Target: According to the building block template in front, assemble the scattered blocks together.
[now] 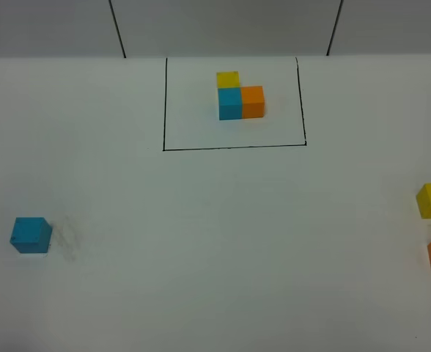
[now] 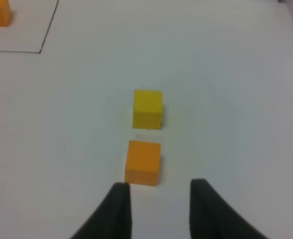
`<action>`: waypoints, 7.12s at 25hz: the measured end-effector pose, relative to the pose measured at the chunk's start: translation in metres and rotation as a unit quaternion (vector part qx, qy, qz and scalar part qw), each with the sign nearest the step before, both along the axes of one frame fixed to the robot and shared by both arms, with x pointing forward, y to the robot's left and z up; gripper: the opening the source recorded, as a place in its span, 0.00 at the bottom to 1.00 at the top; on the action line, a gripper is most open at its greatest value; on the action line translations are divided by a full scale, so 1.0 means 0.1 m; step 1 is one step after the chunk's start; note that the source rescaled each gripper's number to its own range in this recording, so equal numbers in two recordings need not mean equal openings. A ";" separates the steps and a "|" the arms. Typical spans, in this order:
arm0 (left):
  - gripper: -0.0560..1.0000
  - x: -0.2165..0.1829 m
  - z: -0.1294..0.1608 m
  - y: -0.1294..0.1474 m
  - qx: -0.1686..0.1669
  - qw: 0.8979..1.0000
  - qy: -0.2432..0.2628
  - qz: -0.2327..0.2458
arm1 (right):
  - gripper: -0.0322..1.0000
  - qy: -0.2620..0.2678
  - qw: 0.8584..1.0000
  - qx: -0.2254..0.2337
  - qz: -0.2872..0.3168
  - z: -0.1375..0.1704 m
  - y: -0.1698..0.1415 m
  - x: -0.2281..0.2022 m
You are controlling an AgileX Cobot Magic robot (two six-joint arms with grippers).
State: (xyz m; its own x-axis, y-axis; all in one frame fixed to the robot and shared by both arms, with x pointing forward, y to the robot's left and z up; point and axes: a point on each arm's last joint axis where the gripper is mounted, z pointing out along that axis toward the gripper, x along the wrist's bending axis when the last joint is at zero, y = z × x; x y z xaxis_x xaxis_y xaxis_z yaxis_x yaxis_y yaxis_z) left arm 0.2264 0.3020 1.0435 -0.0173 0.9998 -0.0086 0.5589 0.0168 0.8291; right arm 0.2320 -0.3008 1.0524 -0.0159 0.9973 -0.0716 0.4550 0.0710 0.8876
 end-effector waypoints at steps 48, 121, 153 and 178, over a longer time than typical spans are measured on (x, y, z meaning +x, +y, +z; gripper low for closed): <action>0.64 1.70 0.23 0.00 -0.007 0.970 0.244 0.007 | 0.03 0.000 1.000 0.000 0.000 0.00 0.00 0.00; 0.87 2.86 -1.29 -0.06 -0.019 0.906 0.421 -0.038 | 0.03 0.000 1.000 0.000 0.000 0.00 0.00 0.00; 0.35 2.91 -1.41 -0.05 -0.019 0.906 0.421 -0.034 | 0.03 0.000 1.000 0.000 0.000 0.00 0.00 0.00; 0.06 3.40 -0.70 -0.65 0.010 0.908 0.358 -0.218 | 0.03 0.000 1.000 0.000 0.000 0.00 0.00 0.00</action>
State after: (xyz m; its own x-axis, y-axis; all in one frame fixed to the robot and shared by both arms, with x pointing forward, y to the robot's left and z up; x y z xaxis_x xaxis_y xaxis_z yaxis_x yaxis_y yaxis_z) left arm 0.5666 0.2374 0.9738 0.3864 0.9126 -0.1335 0.9047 -0.3469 0.2474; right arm 0.2320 -0.3008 1.0524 -0.0159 0.9973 -0.0716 0.4550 0.0710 0.8876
